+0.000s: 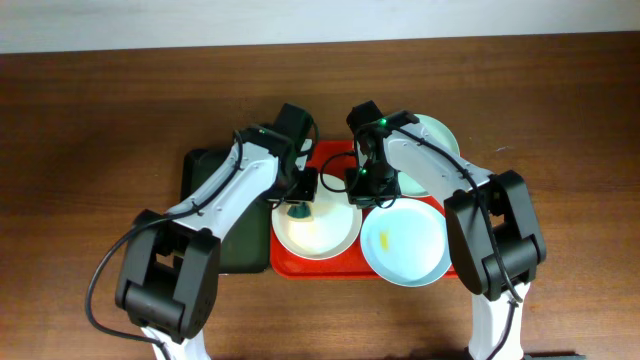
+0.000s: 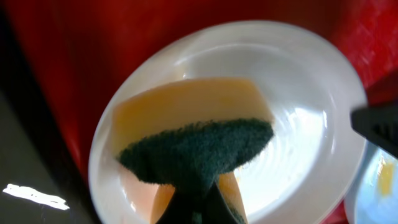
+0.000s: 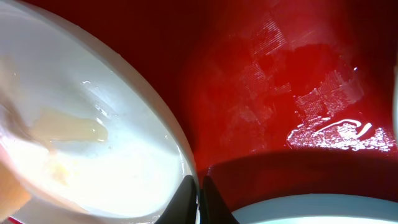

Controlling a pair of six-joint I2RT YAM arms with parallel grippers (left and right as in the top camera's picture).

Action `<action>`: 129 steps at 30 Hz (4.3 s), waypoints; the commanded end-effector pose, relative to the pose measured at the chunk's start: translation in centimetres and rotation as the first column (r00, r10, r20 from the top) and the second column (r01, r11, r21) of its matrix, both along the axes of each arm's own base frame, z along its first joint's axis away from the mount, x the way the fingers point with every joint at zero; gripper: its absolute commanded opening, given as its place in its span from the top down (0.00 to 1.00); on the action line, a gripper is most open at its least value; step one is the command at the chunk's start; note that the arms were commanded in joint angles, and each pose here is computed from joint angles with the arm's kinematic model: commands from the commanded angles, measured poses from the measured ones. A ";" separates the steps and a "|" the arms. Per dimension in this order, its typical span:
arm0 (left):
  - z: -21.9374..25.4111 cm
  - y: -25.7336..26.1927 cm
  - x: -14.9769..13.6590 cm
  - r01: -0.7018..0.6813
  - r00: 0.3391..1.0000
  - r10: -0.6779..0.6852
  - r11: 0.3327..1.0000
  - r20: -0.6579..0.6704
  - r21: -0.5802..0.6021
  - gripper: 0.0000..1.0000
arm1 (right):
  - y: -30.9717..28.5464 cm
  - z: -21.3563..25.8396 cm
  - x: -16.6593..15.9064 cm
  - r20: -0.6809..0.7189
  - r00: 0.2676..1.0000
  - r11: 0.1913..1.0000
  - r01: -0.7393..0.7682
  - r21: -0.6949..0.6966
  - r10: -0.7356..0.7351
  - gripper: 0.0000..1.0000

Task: Clean dirty plates on tray and stack at the side
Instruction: 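Scrub the white plate with the sponge while the right gripper holds it, then return the sponge to the green tray and release it with left gripper, then lift the white plate with the right gripper and tilt it over the green tray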

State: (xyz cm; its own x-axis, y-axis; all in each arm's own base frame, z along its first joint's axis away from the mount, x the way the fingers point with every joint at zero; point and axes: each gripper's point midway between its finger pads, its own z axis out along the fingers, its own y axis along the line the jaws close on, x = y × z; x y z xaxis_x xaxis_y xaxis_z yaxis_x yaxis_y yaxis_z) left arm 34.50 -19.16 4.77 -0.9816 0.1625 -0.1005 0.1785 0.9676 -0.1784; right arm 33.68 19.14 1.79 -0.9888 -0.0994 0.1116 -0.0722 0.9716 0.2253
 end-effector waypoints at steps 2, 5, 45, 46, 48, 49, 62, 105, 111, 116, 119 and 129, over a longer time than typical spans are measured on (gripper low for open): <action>-2.3 1.4 -1.2 -0.081 0.997 0.080 0.995 0.006 0.060 1.00 | 0.6 -0.2 0.1 0.008 1.000 1.000 -0.008 0.002 0.008 0.96; -3.4 1.6 -2.2 -0.080 0.997 0.081 0.994 -0.013 0.069 1.00 | 0.6 -0.2 0.1 0.008 1.000 1.000 -0.008 0.002 0.008 0.96; 4.1 -1.1 -3.9 0.065 0.997 -0.069 0.993 -0.037 -0.096 1.00 | 0.6 -0.2 0.1 0.008 1.000 1.000 -0.008 0.002 0.008 0.96; 5.1 -0.1 -3.9 0.050 0.998 -0.051 0.995 -0.020 -0.082 1.00 | 0.6 -0.2 0.1 0.008 1.000 1.000 -0.008 0.002 0.008 0.96; 6.2 2.4 -4.0 0.013 1.000 -0.013 1.000 0.006 -0.005 1.00 | 0.6 -0.2 0.1 0.007 1.000 1.000 -0.008 0.001 0.008 0.96; 6.4 3.6 -3.9 -0.004 1.000 0.003 0.999 0.013 0.038 1.00 | 0.5 -0.2 0.0 0.005 1.000 1.000 -0.008 0.000 0.008 0.96; 0.3 14.7 -5.4 -0.215 0.971 0.235 0.933 -0.036 0.288 1.00 | 0.5 -0.2 -0.1 0.001 1.000 1.000 -0.009 -0.001 0.009 0.94; 14.6 21.9 -0.7 -0.552 0.818 0.533 0.833 0.218 0.037 0.01 | -0.4 -1.3 0.2 0.035 0.999 0.999 -0.011 -0.052 0.013 0.96; 14.6 21.9 -0.7 -0.552 0.818 0.533 0.833 0.218 0.037 0.01 | -1.7 3.0 2.2 0.005 0.998 0.998 0.058 0.011 -0.058 0.96; 14.6 21.9 -0.7 -0.552 0.818 0.533 0.833 0.218 0.037 0.01 | -2.2 6.0 2.9 0.027 0.998 0.998 0.059 0.032 -0.059 0.96; 14.6 21.9 -0.7 -0.552 0.818 0.533 0.833 0.218 0.037 0.01 | -1.6 8.7 3.7 0.068 0.996 0.996 0.055 0.063 -0.059 0.96; 14.6 21.9 -0.7 -0.552 0.818 0.533 0.833 0.218 0.037 0.01 | 4.6 10.4 6.5 0.242 0.965 0.989 0.072 0.128 -0.102 0.96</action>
State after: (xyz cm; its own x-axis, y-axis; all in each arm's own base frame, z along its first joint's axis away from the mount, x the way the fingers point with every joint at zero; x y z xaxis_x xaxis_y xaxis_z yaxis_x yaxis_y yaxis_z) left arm 33.77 2.80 19.10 -0.8820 -0.3612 -0.3025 -0.3515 0.9320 -0.0880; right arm 39.95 21.46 9.94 -0.9970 -0.0243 -0.0734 -0.0458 0.9506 0.3069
